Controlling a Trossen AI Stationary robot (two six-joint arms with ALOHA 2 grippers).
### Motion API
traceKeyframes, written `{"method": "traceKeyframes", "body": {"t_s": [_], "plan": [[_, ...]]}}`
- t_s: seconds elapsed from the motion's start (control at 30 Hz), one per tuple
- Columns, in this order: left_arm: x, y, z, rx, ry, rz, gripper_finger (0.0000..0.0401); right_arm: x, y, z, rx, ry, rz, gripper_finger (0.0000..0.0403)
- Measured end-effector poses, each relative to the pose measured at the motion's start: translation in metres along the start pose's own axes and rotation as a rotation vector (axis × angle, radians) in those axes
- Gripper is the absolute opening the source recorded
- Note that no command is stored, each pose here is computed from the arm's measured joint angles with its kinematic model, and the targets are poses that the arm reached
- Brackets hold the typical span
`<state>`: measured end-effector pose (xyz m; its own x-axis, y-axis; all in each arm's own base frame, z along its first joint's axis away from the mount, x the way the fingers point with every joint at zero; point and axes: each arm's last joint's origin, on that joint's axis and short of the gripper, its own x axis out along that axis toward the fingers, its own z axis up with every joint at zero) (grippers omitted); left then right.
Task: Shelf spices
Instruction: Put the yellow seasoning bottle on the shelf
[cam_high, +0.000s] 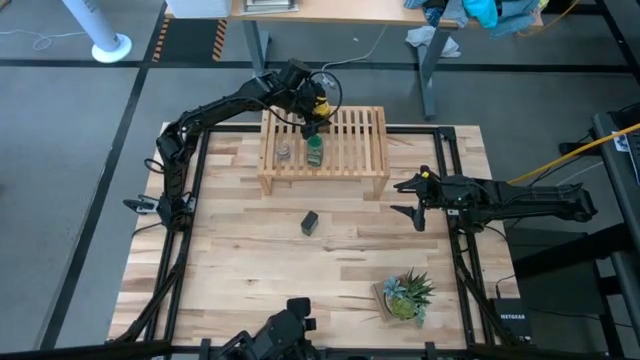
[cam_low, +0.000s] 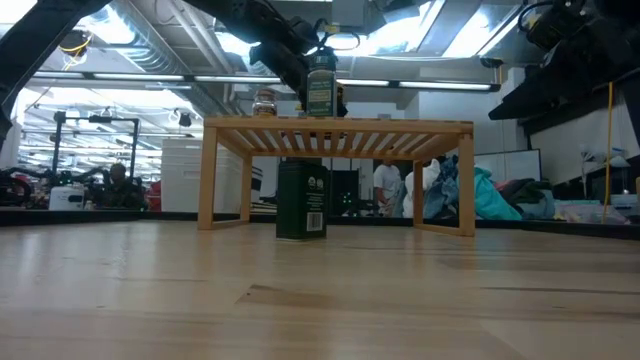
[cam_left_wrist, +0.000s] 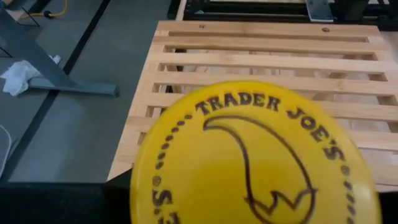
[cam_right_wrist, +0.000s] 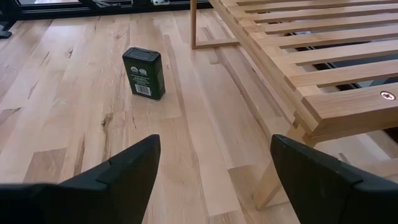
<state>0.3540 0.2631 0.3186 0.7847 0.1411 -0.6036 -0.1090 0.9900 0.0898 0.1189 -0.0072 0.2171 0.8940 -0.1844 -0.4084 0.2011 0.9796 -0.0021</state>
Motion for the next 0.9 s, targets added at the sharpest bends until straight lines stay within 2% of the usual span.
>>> {"method": "traceKeyframes", "body": {"t_s": [0.43,0.7,0.9], "plan": [[0.0017,-0.0060,0.0026,0.006,-0.001,-0.012,0.0196,0.0000,-0.0001,-0.0008,-0.001,0.008,-0.001,0.0312],[0.0023,-0.0048,0.0023,-0.069,0.015,0.034,0.0196,0.0000,-0.0001,-0.0011,-0.002,0.012,-0.001,0.0312],[0.0023,-0.0048,0.0024,-0.070,0.015,0.037,0.0196,0.0000,-0.0001,-0.0014,-0.002,0.014,-0.001,0.0312]]}}
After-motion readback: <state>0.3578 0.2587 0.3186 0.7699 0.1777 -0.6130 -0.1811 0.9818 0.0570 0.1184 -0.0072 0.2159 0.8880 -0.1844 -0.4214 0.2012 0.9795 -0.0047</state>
